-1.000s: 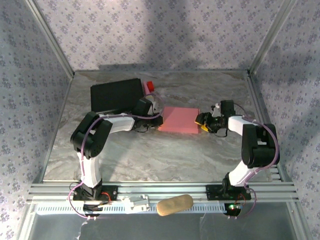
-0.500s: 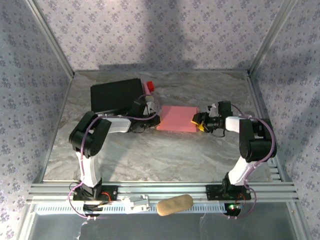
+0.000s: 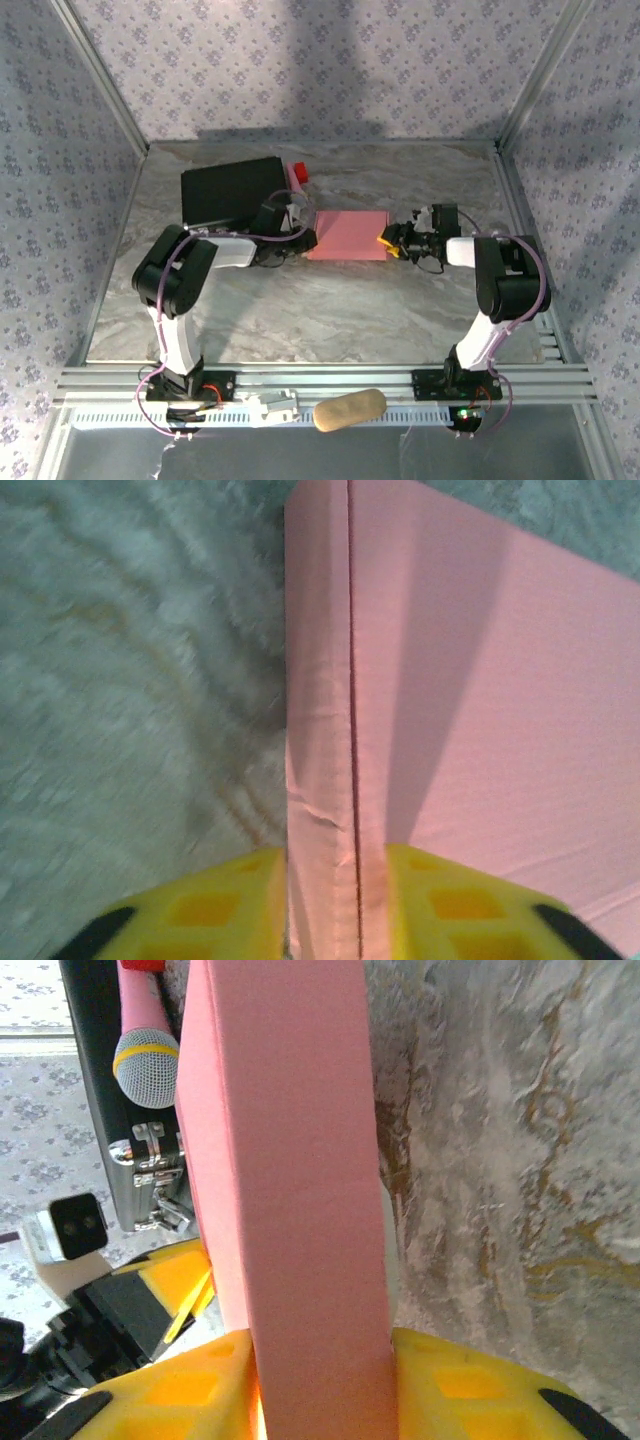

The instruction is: Fold the paper box

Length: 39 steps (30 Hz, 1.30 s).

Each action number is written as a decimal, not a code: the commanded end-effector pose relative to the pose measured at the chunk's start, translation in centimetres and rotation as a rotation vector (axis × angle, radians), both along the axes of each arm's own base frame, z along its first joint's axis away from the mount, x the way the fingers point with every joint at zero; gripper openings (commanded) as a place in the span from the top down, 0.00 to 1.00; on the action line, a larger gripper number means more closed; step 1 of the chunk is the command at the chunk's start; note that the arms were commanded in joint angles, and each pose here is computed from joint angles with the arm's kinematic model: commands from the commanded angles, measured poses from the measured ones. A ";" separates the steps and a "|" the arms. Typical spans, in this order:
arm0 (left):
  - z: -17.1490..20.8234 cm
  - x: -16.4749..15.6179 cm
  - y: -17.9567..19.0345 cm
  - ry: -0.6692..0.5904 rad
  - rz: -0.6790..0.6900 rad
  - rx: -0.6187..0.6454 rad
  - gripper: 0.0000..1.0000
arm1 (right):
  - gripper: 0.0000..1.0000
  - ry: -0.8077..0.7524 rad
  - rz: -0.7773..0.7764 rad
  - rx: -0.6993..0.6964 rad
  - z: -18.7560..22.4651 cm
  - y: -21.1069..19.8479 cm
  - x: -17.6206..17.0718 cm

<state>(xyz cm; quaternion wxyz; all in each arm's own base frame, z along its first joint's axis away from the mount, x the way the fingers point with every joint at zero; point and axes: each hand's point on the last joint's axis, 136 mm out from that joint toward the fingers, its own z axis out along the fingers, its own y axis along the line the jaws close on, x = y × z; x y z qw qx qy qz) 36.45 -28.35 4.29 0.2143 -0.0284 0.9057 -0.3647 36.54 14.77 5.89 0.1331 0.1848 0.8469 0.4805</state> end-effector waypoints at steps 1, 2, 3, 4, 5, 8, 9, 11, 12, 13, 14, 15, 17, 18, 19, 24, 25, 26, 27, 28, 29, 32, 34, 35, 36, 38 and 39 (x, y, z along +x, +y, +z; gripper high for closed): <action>0.6 -1.3 2.2 0.048 0.069 0.058 0.61 | 0.67 0.053 -0.064 0.068 1.6 -0.2 0.3; 1.9 -1.0 2.2 0.030 0.084 0.044 0.59 | 0.67 0.064 -0.073 0.081 2.0 -0.3 0.4; 3.1 -0.7 2.1 0.015 0.092 0.029 0.57 | 0.68 0.078 -0.083 0.089 2.4 -0.4 0.4; 4.1 -0.5 2.0 0.008 0.099 0.017 0.56 | 0.68 0.095 -0.096 0.096 2.7 -0.6 0.4; 4.9 -0.1 1.9 0.008 0.109 -0.003 0.54 | 0.68 0.110 -0.103 0.104 3.1 -0.7 0.4; 6.4 0.7 1.5 0.042 0.140 -0.096 0.52 | 0.68 0.178 -0.117 0.137 4.1 -0.9 0.0; 6.6 1.1 1.6 0.062 0.165 -0.131 0.51 | 0.69 0.199 -0.116 0.153 4.5 -0.9 -0.1; 6.6 1.7 1.9 0.114 0.224 -0.190 0.49 | 0.69 0.278 -0.114 0.168 4.7 -0.9 -0.7; 6.5 1.9 2.1 0.151 0.259 -0.219 0.48 | 0.69 0.315 -0.103 0.177 4.8 -0.8 -1.1; 6.5 2.0 2.1 0.177 0.284 -0.245 0.48 | 0.70 0.336 -0.089 0.189 5.0 -0.6 -1.2; 6.4 2.0 2.1 0.207 0.316 -0.278 0.47 | 0.70 0.353 -0.082 0.205 5.3 -0.4 -1.3; 6.2 2.1 2.1 0.231 0.351 -0.315 0.45 | 0.70 0.374 -0.086 0.216 5.3 -0.4 -1.5; 6.5 2.4 1.8 0.259 0.399 -0.391 0.44 | 0.71 0.408 -0.095 0.238 5.4 -0.3 -1.7; 6.8 2.6 1.7 0.265 0.418 -0.418 0.43 | 0.71 0.429 -0.093 0.247 5.5 -0.2 -1.9; 7.1 2.8 1.6 0.265 0.427 -0.435 0.41 | 0.71 0.443 -0.093 0.252 5.5 -0.2 -2.0; 7.7 2.7 0.1 0.335 0.412 -0.462 0.28 | 0.70 0.505 -0.098 0.279 5.5 -0.1 -2.4; 7.3 2.4 0.0 0.367 0.418 -0.452 0.28 | 0.70 0.520 -0.100 0.282 5.3 -0.2 -2.6; 6.5 1.7 0.1 0.419 0.439 -0.429 0.28 | 0.70 0.532 -0.105 0.282 5.2 -0.2 -2.7; 5.8 1.1 0.4 0.473 0.471 -0.411 0.27 | 0.70 0.538 -0.109 0.283 5.1 -0.3 -2.7; 5.4 0.6 0.5 0.509 0.491 -0.410 0.27 | 0.70 0.539 -0.109 0.283 5.2 -0.3 -2.7; 5.3 0.3 0.3 0.535 0.506 -0.422 0.27 | 0.70 0.546 -0.106 0.284 5.2 -0.2 -2.8; 5.4 -0.3 -0.8 0.593 0.523 -0.479 0.28 | 0.70 0.551 -0.109 0.282 5.3 -0.1 -2.7; 5.7 -0.2 -2.0 0.612 0.518 -0.532 0.29 | 0.70 0.557 -0.113 0.282 5.3 -0.1 -2.8; 5.5 -0.3 -2.6 0.631 0.517 -0.549 0.31 | 0.70 0.561 -0.113 0.283 5.3 0.0 -2.8; 5.3 -0.4 -3.2 0.650 0.515 -0.562 0.32 | 0.70 0.565 -0.113 0.283 5.3 0.1 -2.8; 5.0 -0.4 -4.1 0.670 0.519 -0.593 0.37 | 0.70 0.567 -0.114 0.280 5.3 0.2 -2.8; 4.8 -0.4 -4.2 0.673 0.528 -0.605 0.40 | 0.70 0.569 -0.112 0.279 5.3 0.3 -2.9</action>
